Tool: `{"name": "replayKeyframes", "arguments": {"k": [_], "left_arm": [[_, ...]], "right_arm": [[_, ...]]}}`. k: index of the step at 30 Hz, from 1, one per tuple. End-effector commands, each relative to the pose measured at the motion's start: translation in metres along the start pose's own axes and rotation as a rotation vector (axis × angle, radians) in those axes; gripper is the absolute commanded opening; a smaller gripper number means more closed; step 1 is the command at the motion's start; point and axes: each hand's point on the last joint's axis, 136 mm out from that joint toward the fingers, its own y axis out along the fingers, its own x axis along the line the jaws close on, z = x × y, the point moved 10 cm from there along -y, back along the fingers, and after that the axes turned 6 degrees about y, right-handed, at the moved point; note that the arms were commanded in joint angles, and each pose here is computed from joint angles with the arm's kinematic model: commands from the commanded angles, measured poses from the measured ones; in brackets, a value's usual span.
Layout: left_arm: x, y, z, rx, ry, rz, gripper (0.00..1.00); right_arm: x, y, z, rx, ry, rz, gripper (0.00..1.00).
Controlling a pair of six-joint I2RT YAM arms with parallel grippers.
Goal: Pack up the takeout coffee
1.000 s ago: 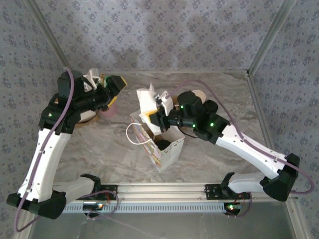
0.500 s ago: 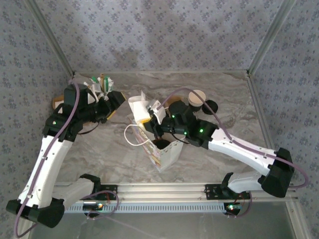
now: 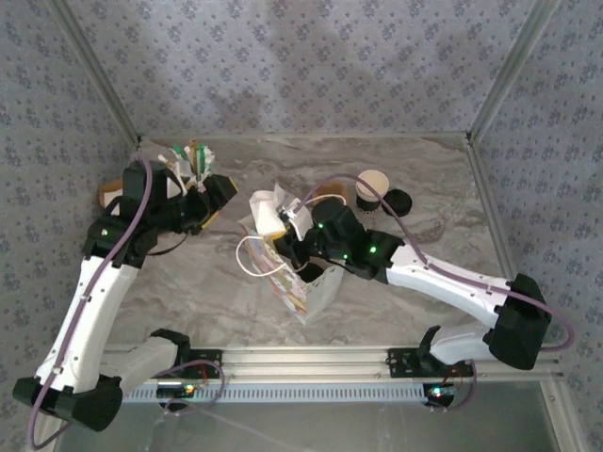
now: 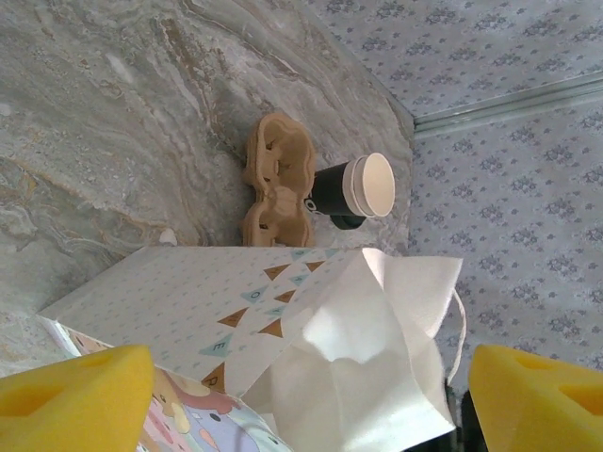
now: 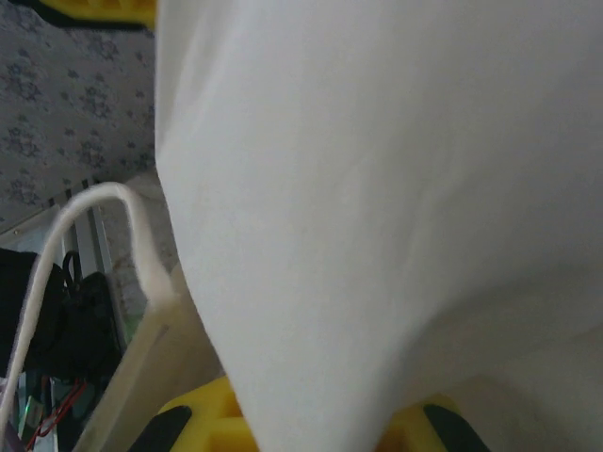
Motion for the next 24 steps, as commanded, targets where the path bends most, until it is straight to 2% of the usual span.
{"name": "replayKeyframes", "arguments": {"k": [1,3,6,9,12,20,23,24], "left_arm": [[-0.001,0.003,-0.002,0.000,0.023,0.016,0.86],[0.000,0.004,-0.003,0.003,0.025,0.014,0.86],[0.000,0.005,-0.003,0.004,0.023,0.012,0.86],[0.000,0.006,-0.003,0.006,0.025,0.014,0.86],[0.001,0.006,-0.003,0.006,0.025,0.012,0.86],[0.003,0.006,-0.002,0.010,0.024,0.007,0.86],[0.003,0.006,-0.002,0.010,0.025,0.008,0.86],[0.003,0.007,-0.002,0.011,0.025,0.008,0.86]], "right_arm": [[-0.001,0.003,0.005,0.063,0.034,0.027,0.00],[-0.001,0.001,0.005,0.080,0.047,0.043,0.14],[0.000,-0.002,0.000,0.084,0.051,0.059,0.26],[0.001,-0.005,-0.005,0.073,0.052,0.062,0.30],[0.003,-0.008,-0.009,0.075,0.052,0.065,0.40],[0.009,-0.023,-0.021,0.050,0.064,0.062,0.52],[0.012,-0.027,-0.035,0.011,0.065,0.061,0.54],[0.011,-0.026,-0.036,0.011,0.069,0.067,0.51]]}}
